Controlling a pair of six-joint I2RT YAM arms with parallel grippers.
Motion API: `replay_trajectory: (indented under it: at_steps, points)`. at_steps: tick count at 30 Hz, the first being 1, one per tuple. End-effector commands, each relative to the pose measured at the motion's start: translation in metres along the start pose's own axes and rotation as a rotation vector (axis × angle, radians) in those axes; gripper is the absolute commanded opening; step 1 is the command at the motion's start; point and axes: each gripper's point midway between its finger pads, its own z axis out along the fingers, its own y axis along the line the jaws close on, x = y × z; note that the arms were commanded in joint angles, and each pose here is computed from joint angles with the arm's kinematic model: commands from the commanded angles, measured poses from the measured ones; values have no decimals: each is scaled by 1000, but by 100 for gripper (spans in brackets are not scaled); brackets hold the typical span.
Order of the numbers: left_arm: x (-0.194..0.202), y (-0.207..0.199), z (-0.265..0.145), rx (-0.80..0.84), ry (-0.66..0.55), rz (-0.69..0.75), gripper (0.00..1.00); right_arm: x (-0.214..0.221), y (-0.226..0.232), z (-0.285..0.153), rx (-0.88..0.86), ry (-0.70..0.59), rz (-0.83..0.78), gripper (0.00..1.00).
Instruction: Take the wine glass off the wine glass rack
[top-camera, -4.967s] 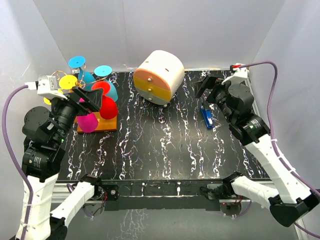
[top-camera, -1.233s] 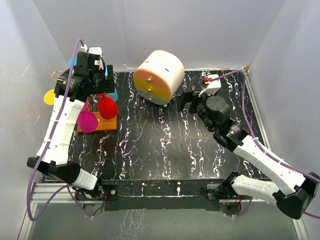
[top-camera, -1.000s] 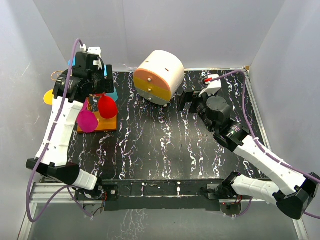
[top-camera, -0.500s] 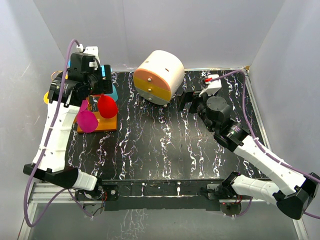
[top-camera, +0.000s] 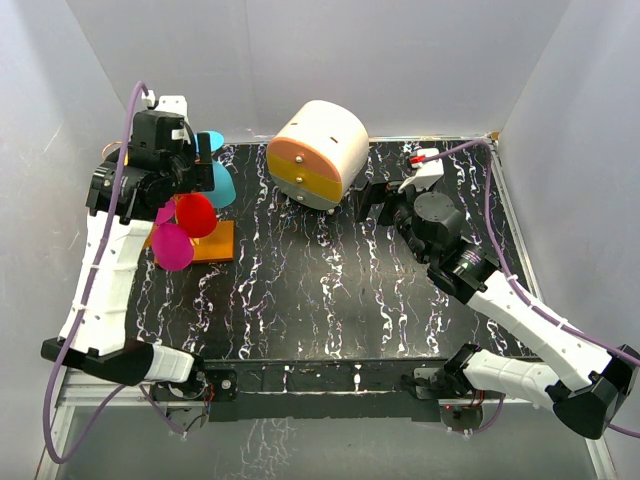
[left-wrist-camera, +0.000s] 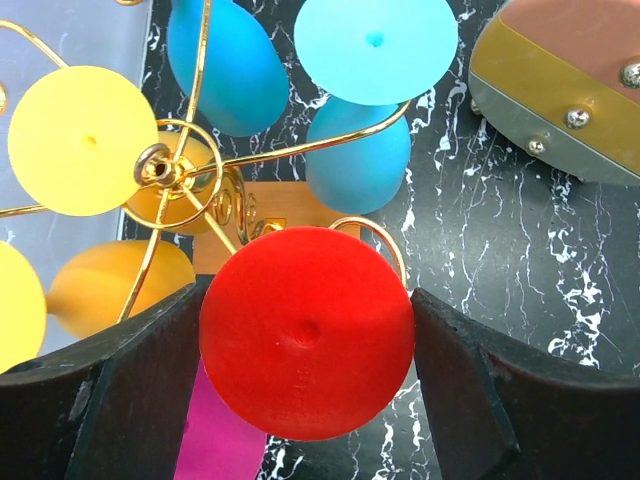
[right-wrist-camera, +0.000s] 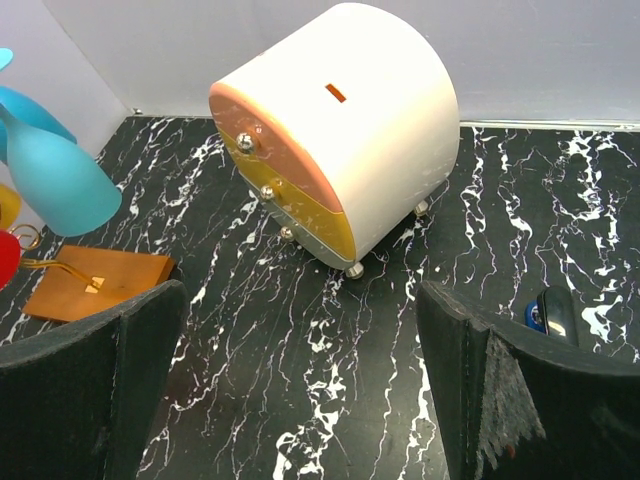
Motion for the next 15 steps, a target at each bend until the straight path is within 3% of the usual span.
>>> replay_trajectory:
  at_steps: [1,9,15]
  points:
    - [-14,16,-13,-60,-84,-12,62,-18,5,1,-17,-67,42,98]
    - [-36,1,15,-63,-96,-40,63,-16,5,-1,-22,-63,55,98]
    - [-54,-25,21,54,-119,-82,63,-9,9,-1,-41,-42,74,98]
